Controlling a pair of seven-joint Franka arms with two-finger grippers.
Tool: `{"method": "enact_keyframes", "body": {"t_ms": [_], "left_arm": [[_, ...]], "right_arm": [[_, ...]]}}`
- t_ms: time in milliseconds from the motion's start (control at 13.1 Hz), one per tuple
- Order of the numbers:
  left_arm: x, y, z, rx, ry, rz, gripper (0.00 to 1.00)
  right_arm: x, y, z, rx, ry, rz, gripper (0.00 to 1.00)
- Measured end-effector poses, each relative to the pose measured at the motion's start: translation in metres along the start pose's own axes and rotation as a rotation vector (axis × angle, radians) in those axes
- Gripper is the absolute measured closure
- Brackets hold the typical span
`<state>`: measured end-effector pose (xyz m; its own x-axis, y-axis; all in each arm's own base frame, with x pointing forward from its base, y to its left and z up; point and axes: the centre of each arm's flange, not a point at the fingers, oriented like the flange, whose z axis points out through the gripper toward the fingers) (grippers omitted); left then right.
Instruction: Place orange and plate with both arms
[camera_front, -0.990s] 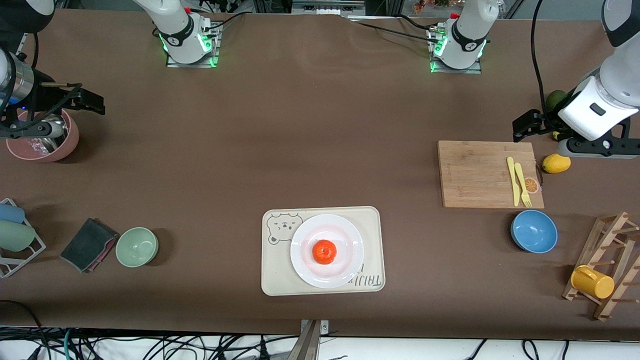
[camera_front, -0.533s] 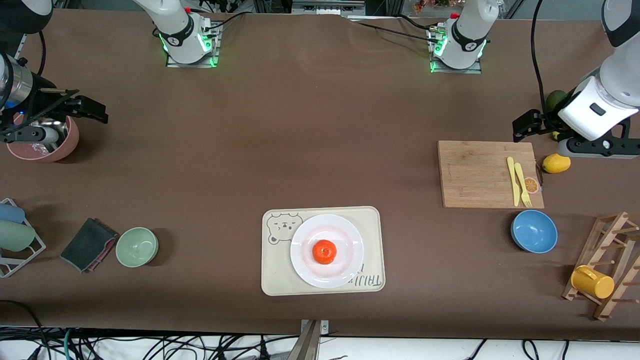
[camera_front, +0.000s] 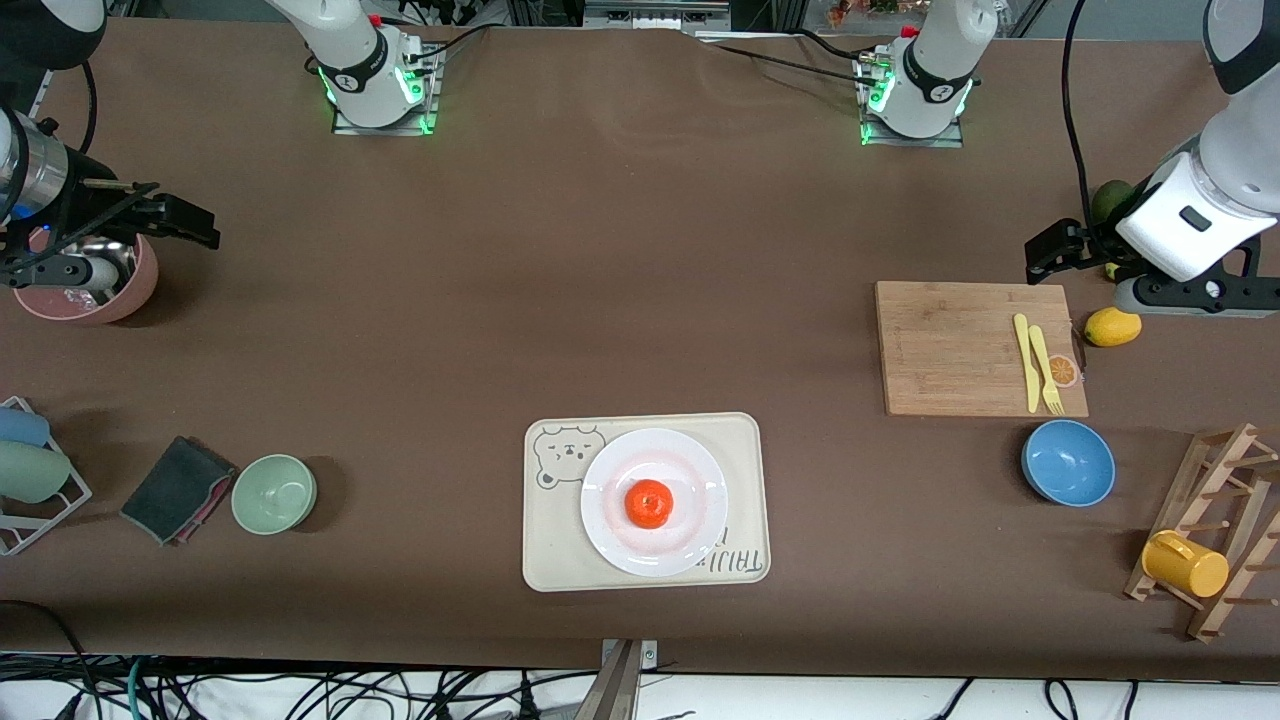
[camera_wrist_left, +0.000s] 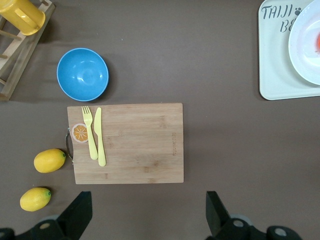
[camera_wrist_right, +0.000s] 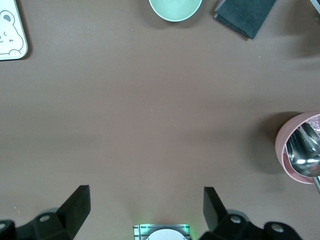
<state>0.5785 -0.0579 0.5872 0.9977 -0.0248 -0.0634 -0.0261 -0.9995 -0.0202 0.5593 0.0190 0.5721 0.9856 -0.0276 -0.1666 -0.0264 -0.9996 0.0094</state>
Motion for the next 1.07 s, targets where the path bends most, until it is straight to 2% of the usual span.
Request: {"method": "enact_keyframes", "body": {"t_ms": [1067], "left_arm": [[-0.0001, 0.0021, 0.0001, 0.000, 0.000, 0.004, 0.00]], "right_arm": [[0.0005, -0.0073, -0.0008, 0.005, 0.009, -0.005, 0.00]]}}
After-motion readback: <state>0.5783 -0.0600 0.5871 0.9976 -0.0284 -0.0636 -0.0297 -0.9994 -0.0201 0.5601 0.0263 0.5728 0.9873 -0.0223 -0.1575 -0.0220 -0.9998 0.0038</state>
